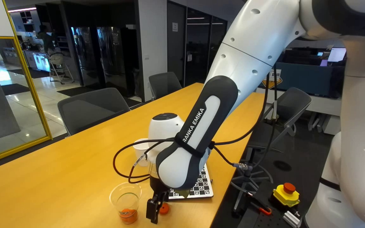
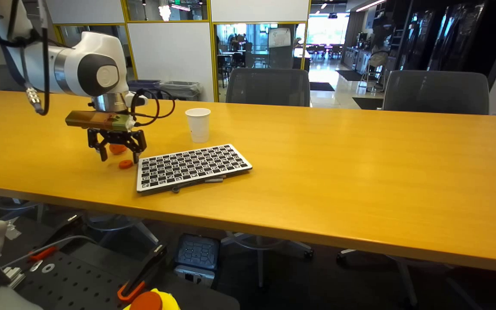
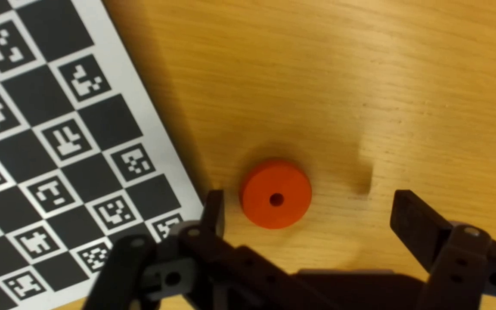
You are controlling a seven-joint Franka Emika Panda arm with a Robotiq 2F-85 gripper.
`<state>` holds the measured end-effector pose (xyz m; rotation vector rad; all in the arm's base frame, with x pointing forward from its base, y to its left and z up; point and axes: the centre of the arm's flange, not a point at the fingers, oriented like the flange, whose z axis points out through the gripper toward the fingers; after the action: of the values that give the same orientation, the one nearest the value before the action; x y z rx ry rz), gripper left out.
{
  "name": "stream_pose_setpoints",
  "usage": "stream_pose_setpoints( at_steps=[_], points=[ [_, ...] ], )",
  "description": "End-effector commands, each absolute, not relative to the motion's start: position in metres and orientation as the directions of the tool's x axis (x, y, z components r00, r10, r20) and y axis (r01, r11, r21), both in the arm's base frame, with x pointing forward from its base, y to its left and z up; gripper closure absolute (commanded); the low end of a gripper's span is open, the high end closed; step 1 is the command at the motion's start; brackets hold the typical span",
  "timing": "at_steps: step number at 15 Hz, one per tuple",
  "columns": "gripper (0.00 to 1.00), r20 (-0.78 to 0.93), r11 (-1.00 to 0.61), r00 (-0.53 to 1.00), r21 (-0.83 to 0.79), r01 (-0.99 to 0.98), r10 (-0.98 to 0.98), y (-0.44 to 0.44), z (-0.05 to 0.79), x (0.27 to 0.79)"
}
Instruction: Put the blue circle into the white cup then the orange circles inside the transparent cup.
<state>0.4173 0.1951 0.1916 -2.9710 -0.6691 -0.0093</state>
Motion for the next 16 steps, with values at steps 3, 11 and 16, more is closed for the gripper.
stream_pose_setpoints(
  at_steps=[3, 11, 16],
  points=[
    [0.00, 0.002, -0.902, 0.904, -0.063, 0.427, 0.428, 0.2001, 0.1922, 0.4199],
    [0.26, -0.002, -0.900, 0.901, -0.046, 0.433, 0.433, 0.2012, 0.1907, 0.4191],
    [0.63, -0.007, -0.903, 0.903, -0.042, 0.428, 0.429, 0.1971, 0.1903, 0.4216]
  ],
)
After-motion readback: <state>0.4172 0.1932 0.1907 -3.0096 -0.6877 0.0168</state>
